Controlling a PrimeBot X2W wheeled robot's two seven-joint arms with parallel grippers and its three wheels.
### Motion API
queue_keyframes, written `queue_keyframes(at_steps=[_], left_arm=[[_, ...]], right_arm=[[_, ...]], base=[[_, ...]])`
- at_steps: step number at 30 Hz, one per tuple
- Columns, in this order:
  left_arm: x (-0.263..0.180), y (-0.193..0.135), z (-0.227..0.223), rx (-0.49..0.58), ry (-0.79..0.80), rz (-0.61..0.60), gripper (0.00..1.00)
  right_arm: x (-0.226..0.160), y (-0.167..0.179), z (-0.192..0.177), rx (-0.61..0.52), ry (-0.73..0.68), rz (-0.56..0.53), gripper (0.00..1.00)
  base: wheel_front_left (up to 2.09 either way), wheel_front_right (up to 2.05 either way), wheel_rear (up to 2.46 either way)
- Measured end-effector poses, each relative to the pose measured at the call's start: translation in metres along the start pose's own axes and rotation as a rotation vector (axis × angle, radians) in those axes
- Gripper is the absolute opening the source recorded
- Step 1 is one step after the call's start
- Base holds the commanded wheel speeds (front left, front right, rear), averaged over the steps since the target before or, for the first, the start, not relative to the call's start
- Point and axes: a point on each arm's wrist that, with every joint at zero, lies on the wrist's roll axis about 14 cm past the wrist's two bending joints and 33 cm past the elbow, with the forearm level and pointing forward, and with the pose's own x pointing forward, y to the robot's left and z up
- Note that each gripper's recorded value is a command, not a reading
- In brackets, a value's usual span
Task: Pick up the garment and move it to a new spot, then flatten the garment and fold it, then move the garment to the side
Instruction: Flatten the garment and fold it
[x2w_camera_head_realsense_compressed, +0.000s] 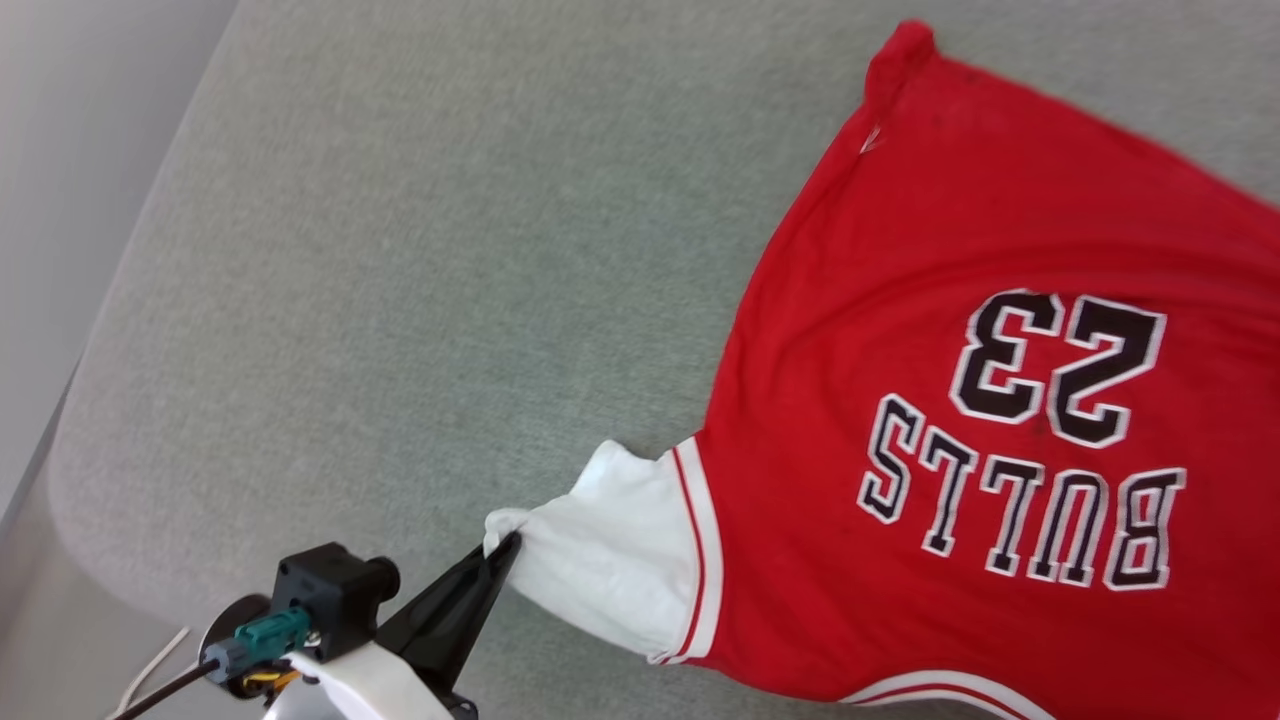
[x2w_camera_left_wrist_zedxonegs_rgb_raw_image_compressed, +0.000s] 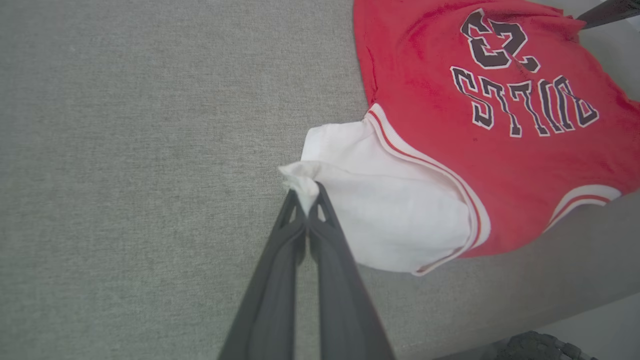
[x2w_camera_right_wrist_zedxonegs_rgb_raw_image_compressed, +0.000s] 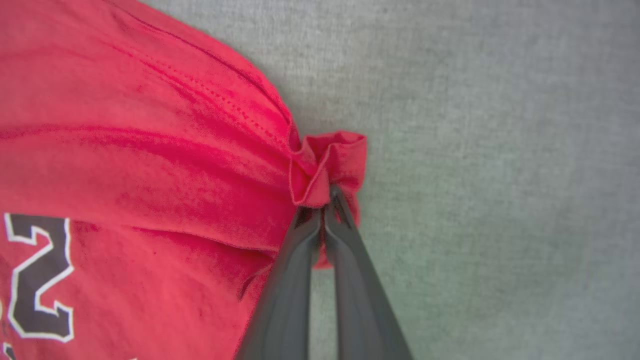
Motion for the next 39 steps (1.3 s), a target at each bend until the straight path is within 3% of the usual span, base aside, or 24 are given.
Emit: queue_keyframes(at_steps=[22,35,36,37,39], left_arm=[[-0.011,-0.043,0.018,0.049,-0.111,-0.139,0.0],[-0.01,-0.061,0.02,0.04,-0.137,-0.186,0.0],[-0.01,-0.061,0.02,0.039,-0.138,-0.187,0.0],[-0.01,-0.062,0.02,0.039,-0.138,-0.188,0.0],[-0.01,-0.061,0.02,0.048,-0.141,-0.184,0.0]], right_arm=[[-0.12,-0.064,-0.173,0.116,-0.061,-0.074,0.0],[-0.125,-0.051,-0.238,0.163,-0.016,-0.05,0.0],[-0.123,-0.049,-0.239,0.148,-0.009,-0.05,0.42],[-0.122,-0.047,-0.24,0.138,-0.007,-0.045,1.0],[-0.121,-0.043,-0.235,0.134,-0.028,-0.031,1.0]], base=[[0.0,0.0,0.0],[0.0,0.0,0.0],[0.0,0.0,0.0],[0.0,0.0,0.0],[0.0,0.0,0.0]])
